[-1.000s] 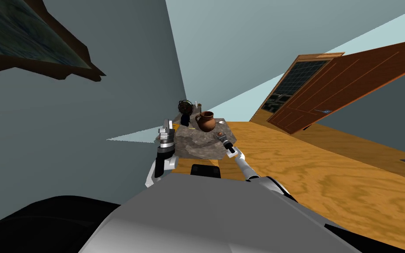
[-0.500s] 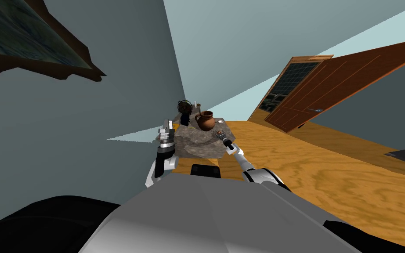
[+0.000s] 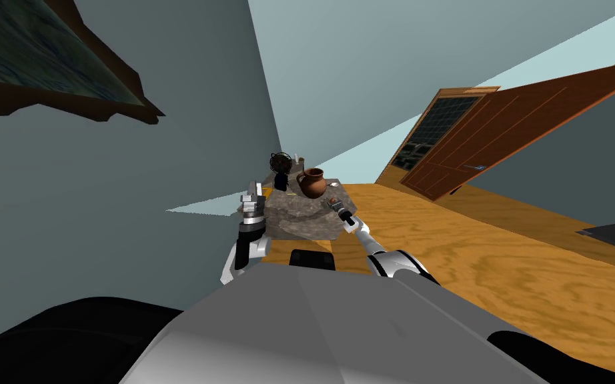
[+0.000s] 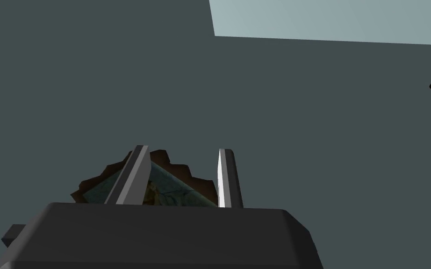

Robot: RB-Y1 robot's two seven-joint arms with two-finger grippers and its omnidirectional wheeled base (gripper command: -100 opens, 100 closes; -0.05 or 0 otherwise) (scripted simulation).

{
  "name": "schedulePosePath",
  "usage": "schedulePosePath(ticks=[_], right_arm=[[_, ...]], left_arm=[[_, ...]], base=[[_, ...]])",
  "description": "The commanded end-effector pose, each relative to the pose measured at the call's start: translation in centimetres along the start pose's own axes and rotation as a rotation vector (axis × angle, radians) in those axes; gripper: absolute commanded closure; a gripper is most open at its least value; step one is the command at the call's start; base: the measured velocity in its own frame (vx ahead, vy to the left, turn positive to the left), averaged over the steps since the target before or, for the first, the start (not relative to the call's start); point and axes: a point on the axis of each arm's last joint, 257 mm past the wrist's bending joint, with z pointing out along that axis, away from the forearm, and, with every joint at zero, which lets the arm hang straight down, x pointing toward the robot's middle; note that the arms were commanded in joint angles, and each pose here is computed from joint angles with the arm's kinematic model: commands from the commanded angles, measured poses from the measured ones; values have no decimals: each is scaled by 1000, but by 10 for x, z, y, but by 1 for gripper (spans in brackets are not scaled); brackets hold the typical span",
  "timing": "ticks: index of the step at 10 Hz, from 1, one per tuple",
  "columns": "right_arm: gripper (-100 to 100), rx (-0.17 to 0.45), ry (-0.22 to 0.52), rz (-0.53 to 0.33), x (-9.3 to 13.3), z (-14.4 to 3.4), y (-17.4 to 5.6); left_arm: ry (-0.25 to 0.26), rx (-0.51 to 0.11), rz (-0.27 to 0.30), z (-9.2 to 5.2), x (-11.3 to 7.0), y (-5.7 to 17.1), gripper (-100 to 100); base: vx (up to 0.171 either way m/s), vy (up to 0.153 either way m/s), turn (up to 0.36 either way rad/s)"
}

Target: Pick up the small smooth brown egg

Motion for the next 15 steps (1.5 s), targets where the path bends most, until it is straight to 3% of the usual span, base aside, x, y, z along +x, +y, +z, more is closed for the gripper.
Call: schedulePosePath(ticks=[1, 5, 6, 7, 12, 14, 15], right_arm=[[100, 0, 0, 0, 0, 0, 0], [100, 1, -3, 0, -1, 0, -1], [0, 1, -2, 0, -1, 0, -1], [100, 18, 6, -6, 8, -10, 2], [100, 50, 31, -14, 26, -39, 10], [100, 53, 8, -11, 20, -47, 13], [100, 65, 32, -17, 30, -56, 15]], left_arm=[[0, 0, 0, 0, 0, 0, 0], [0, 0, 0, 0, 0, 0, 0], [0, 0, 0, 0, 0, 0, 0], [0, 0, 0, 0, 0, 0, 0], [0, 0, 0, 0, 0, 0, 0], [0, 0, 0, 0, 0, 0, 0], [0, 0, 0, 0, 0, 0, 0]], base=[[0, 0, 0], [0, 0, 0], [0, 0, 0], [53, -24, 126], [53, -25, 59], [38, -23, 30], [48, -29, 98]])
